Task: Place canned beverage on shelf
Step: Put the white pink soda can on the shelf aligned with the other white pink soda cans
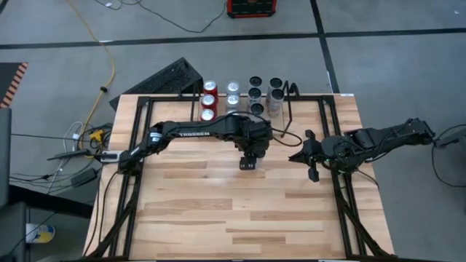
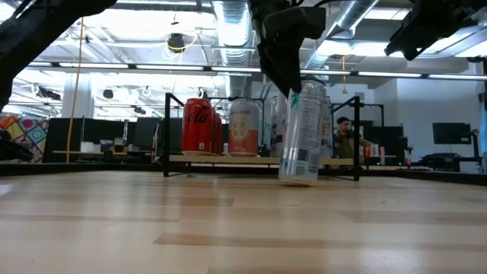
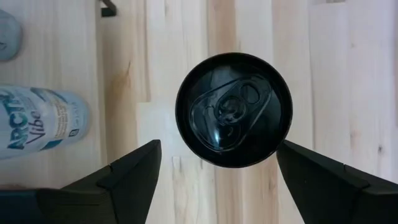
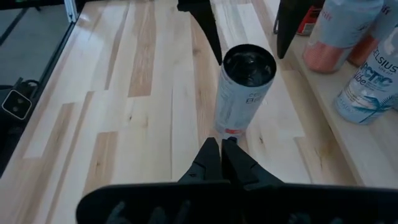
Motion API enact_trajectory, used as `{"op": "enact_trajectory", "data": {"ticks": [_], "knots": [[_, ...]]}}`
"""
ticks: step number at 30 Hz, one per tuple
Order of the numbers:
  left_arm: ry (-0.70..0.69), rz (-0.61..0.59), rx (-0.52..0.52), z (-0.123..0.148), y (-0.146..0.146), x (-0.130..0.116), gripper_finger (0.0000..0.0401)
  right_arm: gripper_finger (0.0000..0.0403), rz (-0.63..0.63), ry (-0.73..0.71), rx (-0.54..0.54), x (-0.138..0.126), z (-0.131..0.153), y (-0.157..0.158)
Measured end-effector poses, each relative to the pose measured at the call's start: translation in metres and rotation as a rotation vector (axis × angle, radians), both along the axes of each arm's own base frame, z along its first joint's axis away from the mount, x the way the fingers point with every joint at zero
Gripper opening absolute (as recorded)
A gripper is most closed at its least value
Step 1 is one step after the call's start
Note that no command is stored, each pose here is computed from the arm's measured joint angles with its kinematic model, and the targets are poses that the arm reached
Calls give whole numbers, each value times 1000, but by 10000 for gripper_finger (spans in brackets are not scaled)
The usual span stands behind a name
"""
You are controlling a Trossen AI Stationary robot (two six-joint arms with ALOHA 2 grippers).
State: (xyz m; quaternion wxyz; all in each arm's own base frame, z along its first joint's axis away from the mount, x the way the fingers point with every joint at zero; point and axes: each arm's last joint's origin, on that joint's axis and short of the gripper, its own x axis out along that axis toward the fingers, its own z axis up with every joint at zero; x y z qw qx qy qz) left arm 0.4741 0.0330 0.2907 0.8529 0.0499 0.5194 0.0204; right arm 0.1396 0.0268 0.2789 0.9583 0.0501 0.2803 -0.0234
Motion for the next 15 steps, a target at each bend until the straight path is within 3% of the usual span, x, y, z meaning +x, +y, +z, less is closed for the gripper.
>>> {"op": "enact_trajectory", "data": {"ticks": [15], "knots": [[-55,27,16,42,0,-25,307,0,-38,-30,70,3,2,1]]}}
